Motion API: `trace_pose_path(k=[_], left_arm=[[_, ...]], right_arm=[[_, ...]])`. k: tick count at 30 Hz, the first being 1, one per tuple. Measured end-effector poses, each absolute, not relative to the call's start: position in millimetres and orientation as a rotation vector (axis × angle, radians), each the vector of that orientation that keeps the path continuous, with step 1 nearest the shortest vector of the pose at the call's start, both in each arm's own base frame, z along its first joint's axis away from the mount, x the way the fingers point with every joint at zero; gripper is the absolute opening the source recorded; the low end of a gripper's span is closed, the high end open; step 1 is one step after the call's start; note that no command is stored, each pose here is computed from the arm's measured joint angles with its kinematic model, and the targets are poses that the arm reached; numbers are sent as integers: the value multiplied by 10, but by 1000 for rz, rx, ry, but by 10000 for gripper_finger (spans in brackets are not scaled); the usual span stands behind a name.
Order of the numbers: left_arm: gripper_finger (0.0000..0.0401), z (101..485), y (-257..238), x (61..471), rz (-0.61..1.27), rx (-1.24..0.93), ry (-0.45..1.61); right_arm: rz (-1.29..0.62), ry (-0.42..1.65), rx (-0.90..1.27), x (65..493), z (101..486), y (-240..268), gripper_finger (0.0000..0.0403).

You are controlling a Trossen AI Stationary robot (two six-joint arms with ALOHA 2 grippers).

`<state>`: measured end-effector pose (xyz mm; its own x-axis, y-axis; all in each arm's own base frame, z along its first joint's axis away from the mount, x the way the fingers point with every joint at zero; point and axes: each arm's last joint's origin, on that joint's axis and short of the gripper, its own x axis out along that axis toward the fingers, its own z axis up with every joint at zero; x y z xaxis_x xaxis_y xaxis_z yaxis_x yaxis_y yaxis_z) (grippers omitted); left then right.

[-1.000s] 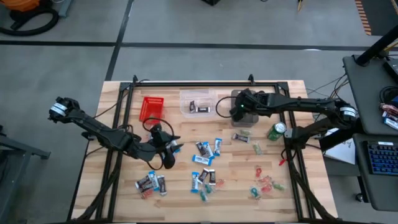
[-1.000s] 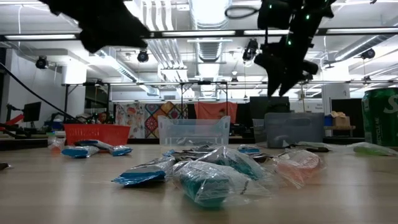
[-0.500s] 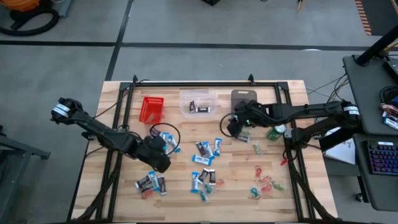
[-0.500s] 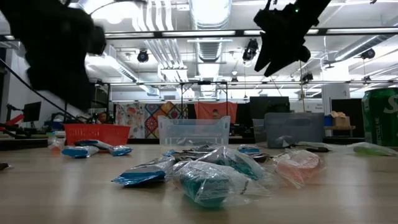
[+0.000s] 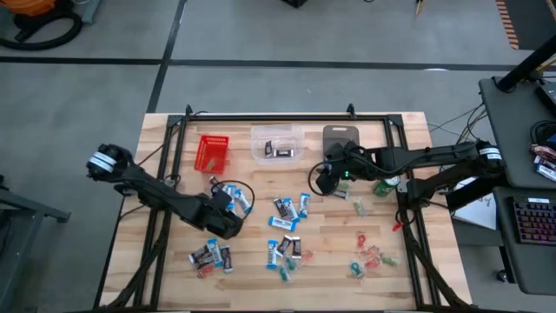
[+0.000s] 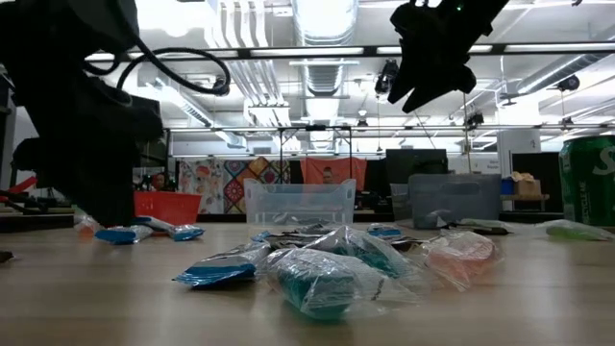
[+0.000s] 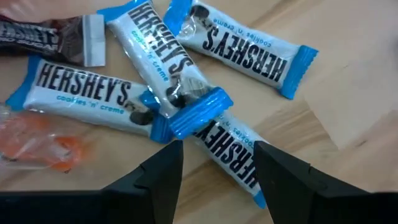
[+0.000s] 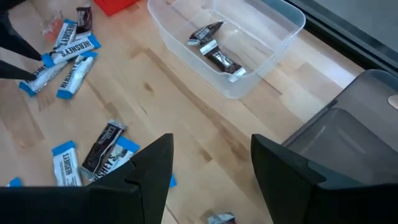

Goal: Sort candy
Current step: Put the white chocolate bar into the black bin

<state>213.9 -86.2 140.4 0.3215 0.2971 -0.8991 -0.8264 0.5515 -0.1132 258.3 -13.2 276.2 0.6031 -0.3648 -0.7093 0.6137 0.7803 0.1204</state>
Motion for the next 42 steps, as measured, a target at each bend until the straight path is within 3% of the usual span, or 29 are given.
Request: trace_pose_path(k=[15, 18, 23, 25, 42], left_arm=[[168, 1225, -857, 2236, 847, -572, 964], [137, 1228, -858, 2239, 840, -572, 966], [34, 1257, -861, 2226, 813, -557, 982], [12, 1272, -860, 2218, 806, -558, 982], [0, 1875, -865, 1982, 534, -620, 921]], right_arm=[[-584, 720, 382, 2586, 2764, -132, 203], [-584, 719, 382, 2586, 2764, -131, 203], [-584, 719, 382, 2587, 2762, -132, 203], [-584, 720, 381, 2587, 2762, -132, 203], [-584, 740, 367, 2572, 2706, -131, 203]])
